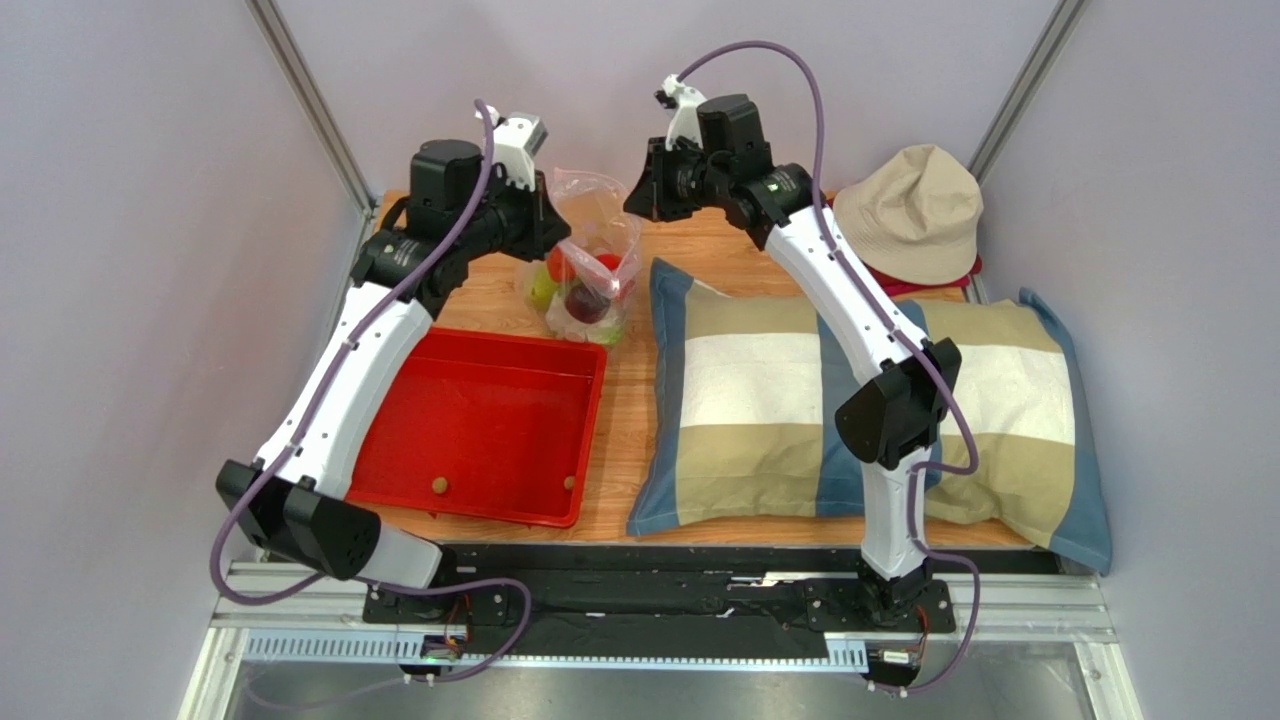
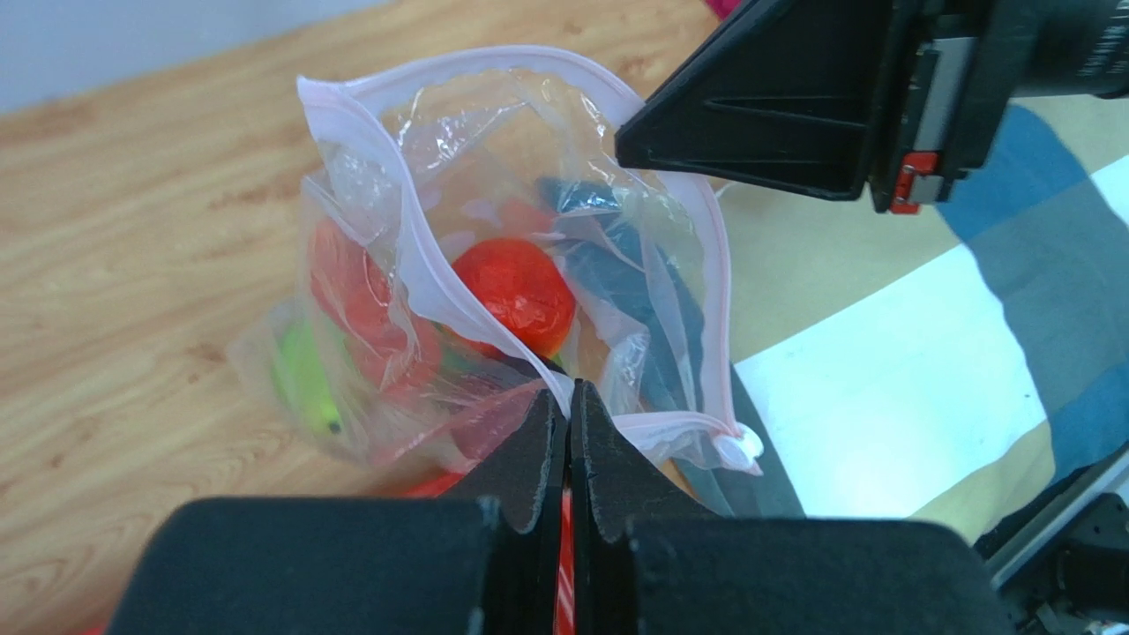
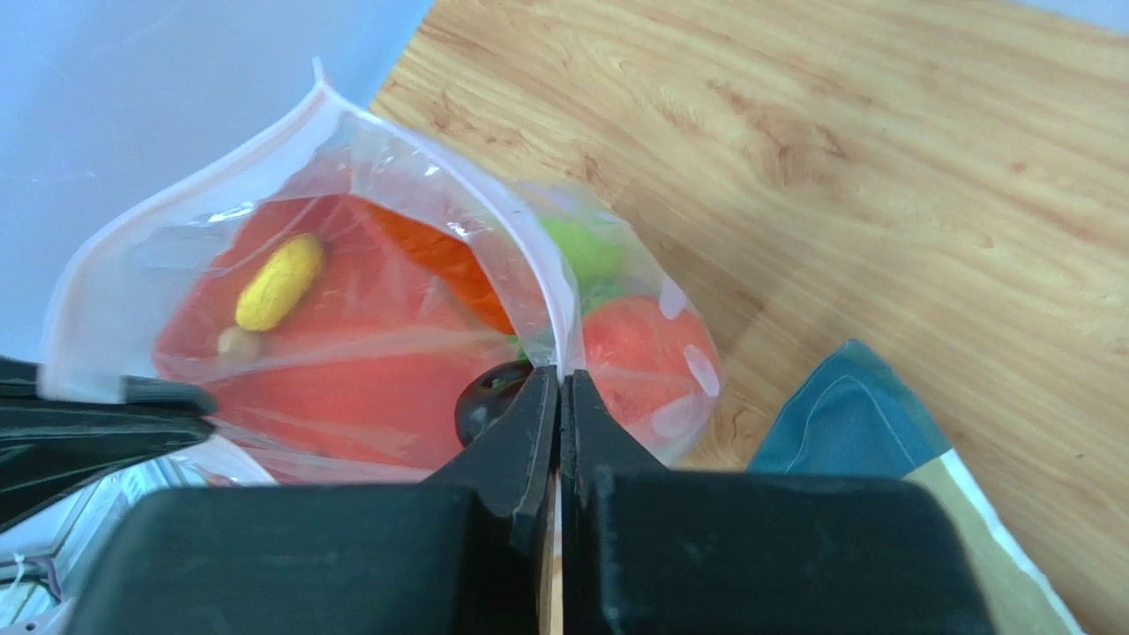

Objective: Place the food in the zip-top bag and seal the zipper
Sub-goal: Adjust the zipper food storage bag at the center of the board, then pick up the fake fruit from the bin.

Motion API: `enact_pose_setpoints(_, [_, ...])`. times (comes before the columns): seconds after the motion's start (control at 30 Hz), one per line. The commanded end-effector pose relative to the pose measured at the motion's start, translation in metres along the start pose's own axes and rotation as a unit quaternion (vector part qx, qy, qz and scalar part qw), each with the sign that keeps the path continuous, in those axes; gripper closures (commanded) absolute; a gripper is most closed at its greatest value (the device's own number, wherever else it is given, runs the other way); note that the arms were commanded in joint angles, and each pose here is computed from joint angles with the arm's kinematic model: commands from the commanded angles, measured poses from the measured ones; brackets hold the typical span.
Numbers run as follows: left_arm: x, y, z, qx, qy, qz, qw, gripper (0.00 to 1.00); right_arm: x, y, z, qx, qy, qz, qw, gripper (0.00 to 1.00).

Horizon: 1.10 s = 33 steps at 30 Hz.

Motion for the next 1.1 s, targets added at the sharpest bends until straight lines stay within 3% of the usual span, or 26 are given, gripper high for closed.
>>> enact_pose_setpoints(0.0, [-0.038, 0.028, -0.015, 0.016, -0.033, -0.084, 0.996, 1.00, -0.049, 0.037, 0.021, -0.019, 0.039, -0.090, 0.995, 1.00])
enact_pose_setpoints(0.07, [-0.030, 0.026, -0.006, 0.008, -0.013, -0.069, 0.998, 0.96, -0.033, 0.026, 0.018, -0.023, 0.029, -0.061, 0.997, 1.00])
enact_pose_setpoints(0.13, [-0.025, 0.028, 0.000, 0.006, 0.006, -0.054, 0.999, 0.80, -0.023, 0.018, 0.014, -0.023, 0.027, -0.046, 0.998, 1.00])
enact_pose_setpoints(0.17, [-0.024, 0.031, 0.003, 0.005, 0.011, -0.049, 0.999, 0.61, -0.015, 0.012, 0.010, -0.022, 0.025, -0.036, 0.999, 1.00])
enact_pose_setpoints(0.27, [-0.021, 0.051, 0.018, -0.017, 0.029, -0.040, 0.999, 0.26, -0.003, 0.003, 0.008, -0.031, 0.023, -0.019, 0.999, 1.00])
enact_pose_setpoints(0.37, [-0.009, 0.086, 0.047, -0.058, 0.013, -0.037, 0.998, 0.11, 0.005, -0.005, 0.006, -0.037, 0.018, -0.005, 0.999, 1.00])
enact_pose_setpoints(0.57, [0.057, 0.154, 0.125, -0.201, -0.019, 0.064, 0.977, 0.05, -0.004, 0.001, 0.012, -0.048, 0.017, -0.016, 0.999, 1.00])
enact_pose_setpoints(0.63, [0.084, 0.172, 0.151, -0.241, 0.006, 0.111, 0.964, 0.06, -0.010, 0.004, 0.016, -0.056, 0.016, -0.024, 0.998, 1.00])
enact_pose_setpoints(0.77, [0.141, 0.184, 0.196, -0.289, -0.011, 0.228, 0.930, 0.10, -0.019, 0.008, 0.022, -0.068, 0.011, -0.032, 0.997, 1.00])
enact_pose_setpoints(0.87, [0.166, 0.184, 0.215, -0.311, -0.006, 0.284, 0.907, 0.10, -0.024, 0.010, 0.025, -0.073, 0.010, -0.036, 0.997, 1.00])
enact_pose_setpoints(0.97, [0.182, 0.180, 0.239, -0.338, -0.014, 0.320, 0.885, 0.11, -0.025, 0.013, 0.028, -0.079, 0.008, -0.037, 0.996, 1.00])
enact_pose_setpoints(1.07, [0.191, 0.169, 0.260, -0.339, -0.025, 0.336, 0.878, 0.14, -0.023, 0.014, 0.030, -0.082, 0.010, -0.033, 0.996, 1.00])
Point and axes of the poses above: each gripper's point midway between its finger pads, its own y axis back along the fingers, its own z axis along the line the jaws close on, x = y × z, the point moved 5 cm from there along y, back along the fingers, and after that the axes turned 10 degrees about y, right-handed, at the moved point
